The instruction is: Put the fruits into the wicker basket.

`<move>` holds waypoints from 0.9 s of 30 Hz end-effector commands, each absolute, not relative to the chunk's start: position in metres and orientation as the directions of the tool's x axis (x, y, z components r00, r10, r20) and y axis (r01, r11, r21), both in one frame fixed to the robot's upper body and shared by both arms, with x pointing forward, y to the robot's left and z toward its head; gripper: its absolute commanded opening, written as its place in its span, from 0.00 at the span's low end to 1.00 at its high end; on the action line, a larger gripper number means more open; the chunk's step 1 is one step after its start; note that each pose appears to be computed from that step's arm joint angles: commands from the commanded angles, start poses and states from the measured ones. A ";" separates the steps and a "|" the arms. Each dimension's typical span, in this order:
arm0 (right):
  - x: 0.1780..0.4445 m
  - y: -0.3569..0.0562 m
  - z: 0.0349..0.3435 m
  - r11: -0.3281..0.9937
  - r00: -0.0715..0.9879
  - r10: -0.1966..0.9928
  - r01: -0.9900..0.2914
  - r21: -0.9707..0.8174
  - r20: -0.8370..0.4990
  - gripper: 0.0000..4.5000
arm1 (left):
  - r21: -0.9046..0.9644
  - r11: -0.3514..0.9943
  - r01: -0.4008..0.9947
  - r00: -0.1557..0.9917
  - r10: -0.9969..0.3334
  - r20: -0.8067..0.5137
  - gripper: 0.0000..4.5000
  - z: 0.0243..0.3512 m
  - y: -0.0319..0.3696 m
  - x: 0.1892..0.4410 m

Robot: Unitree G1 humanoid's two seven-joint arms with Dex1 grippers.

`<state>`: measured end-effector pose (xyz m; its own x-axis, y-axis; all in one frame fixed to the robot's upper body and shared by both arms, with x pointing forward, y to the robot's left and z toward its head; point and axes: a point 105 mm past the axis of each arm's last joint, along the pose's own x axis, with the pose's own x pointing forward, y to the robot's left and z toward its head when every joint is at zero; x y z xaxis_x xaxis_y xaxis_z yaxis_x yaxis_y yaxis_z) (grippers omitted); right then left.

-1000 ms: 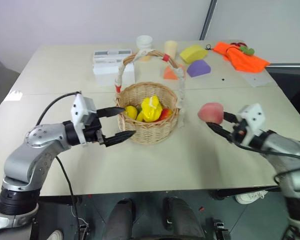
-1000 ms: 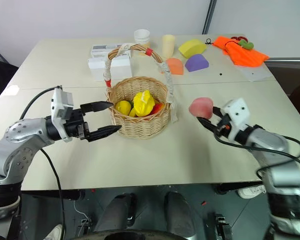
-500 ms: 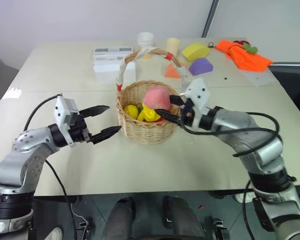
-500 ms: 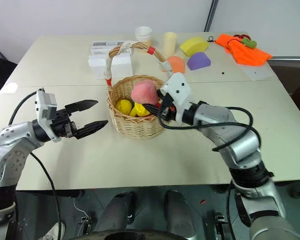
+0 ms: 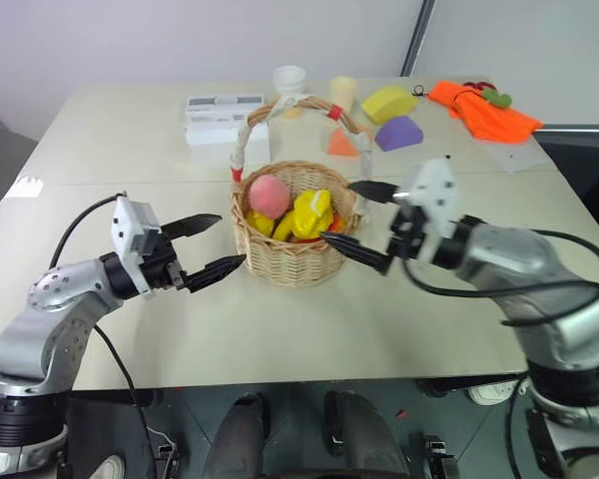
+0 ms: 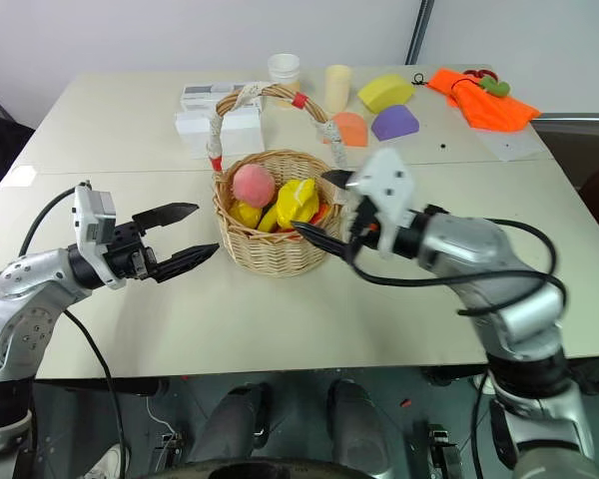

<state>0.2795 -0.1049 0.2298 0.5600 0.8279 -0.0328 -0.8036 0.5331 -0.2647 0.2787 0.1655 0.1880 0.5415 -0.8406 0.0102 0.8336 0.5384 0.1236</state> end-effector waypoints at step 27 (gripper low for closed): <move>0.354 -0.255 0.271 0.987 0.954 0.145 -0.122 -0.102 0.263 0.00 | 0.153 0.505 0.850 0.502 -0.863 0.056 1.00 0.196 0.153 0.279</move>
<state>0.3579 -0.2129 0.2450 0.9329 0.3220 0.1616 -0.3139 0.9466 -0.0742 0.2805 0.1545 0.1880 0.5167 -0.8556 0.0309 0.8483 0.5165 0.1170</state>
